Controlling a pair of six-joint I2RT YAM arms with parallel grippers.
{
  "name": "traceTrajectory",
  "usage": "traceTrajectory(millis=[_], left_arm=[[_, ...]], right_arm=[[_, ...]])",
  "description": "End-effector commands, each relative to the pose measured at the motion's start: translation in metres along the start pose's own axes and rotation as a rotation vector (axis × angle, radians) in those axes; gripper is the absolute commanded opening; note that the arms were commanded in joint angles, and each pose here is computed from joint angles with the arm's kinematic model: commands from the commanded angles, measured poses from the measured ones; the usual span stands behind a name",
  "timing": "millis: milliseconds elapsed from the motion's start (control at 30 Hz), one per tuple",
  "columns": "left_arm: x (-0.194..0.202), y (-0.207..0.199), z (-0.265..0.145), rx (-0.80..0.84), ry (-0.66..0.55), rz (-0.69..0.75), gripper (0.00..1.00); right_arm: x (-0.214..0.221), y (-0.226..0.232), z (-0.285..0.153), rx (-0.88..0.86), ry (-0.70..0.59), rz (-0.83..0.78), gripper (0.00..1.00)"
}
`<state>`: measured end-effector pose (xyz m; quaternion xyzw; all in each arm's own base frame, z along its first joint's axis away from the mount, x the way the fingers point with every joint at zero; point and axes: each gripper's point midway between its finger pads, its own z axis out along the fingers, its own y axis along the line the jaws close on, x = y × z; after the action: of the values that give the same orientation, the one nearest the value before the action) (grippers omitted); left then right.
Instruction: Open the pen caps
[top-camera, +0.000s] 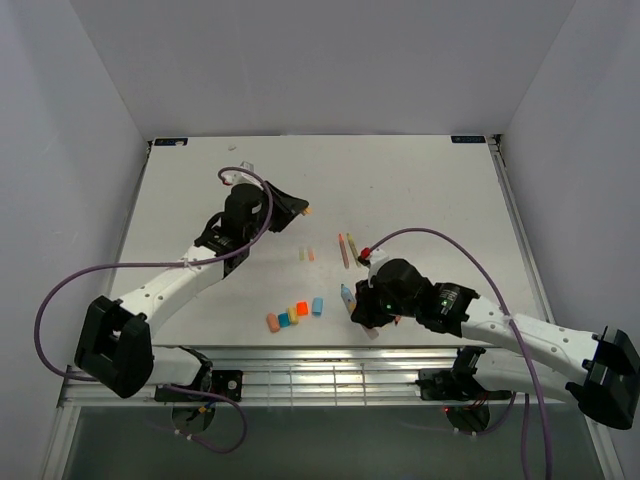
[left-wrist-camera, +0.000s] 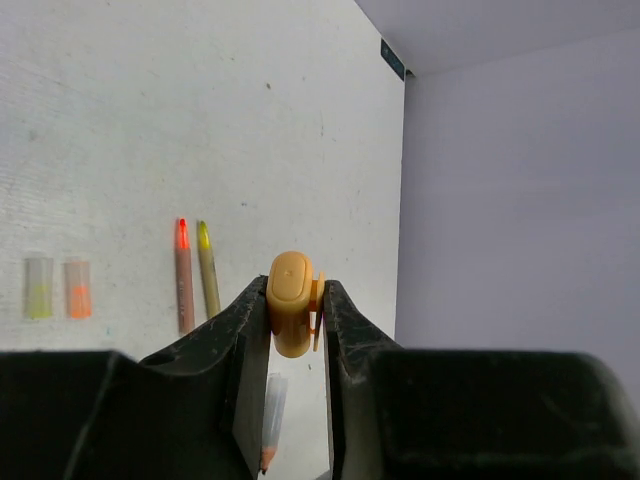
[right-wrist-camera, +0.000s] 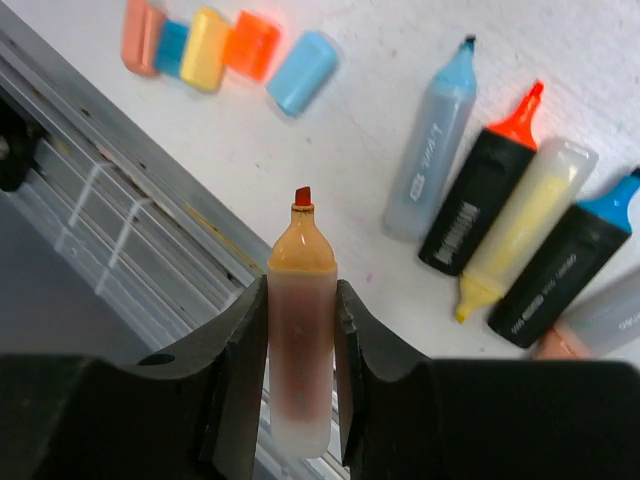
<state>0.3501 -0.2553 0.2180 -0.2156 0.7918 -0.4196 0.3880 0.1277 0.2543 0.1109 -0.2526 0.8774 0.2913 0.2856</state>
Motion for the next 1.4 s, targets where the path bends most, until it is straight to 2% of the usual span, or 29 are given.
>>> traceTrajectory(millis=[0, 167, 233, 333, 367, 533, 700, 867, 1367], left_arm=[[-0.028, -0.012, -0.013, 0.009, -0.118, 0.04, 0.0], [-0.02, 0.007, -0.031, -0.038, -0.09, 0.108, 0.0], [-0.006, 0.029, -0.045, -0.071, -0.059, 0.122, 0.0], [0.005, 0.045, -0.07, -0.068, -0.05, 0.118, 0.0], [0.017, 0.067, -0.076, -0.098, -0.03, 0.113, 0.0], [0.047, 0.107, -0.104, -0.144, 0.026, 0.059, 0.0], [0.074, 0.151, -0.122, -0.207, 0.06, 0.001, 0.0], [0.089, 0.174, -0.13, -0.258, 0.091, -0.045, 0.0], [0.115, 0.223, -0.148, -0.394, 0.13, -0.125, 0.0]], right_arm=[[0.009, -0.003, -0.006, 0.022, 0.046, 0.015, 0.08], [-0.019, -0.019, -0.016, 0.154, -0.038, 0.007, 0.08], [-0.021, -0.041, -0.02, 0.265, -0.025, 0.025, 0.08], [-0.024, -0.065, -0.023, 0.343, -0.017, 0.066, 0.08], [-0.022, -0.084, -0.025, 0.379, -0.011, 0.119, 0.08], [-0.016, -0.148, -0.037, 0.496, -0.042, 0.234, 0.08], [-0.015, -0.173, -0.04, 0.499, -0.053, 0.348, 0.08], [-0.01, -0.184, -0.034, 0.446, -0.038, 0.458, 0.08], [0.001, -0.193, -0.021, 0.436, -0.018, 0.508, 0.08]])
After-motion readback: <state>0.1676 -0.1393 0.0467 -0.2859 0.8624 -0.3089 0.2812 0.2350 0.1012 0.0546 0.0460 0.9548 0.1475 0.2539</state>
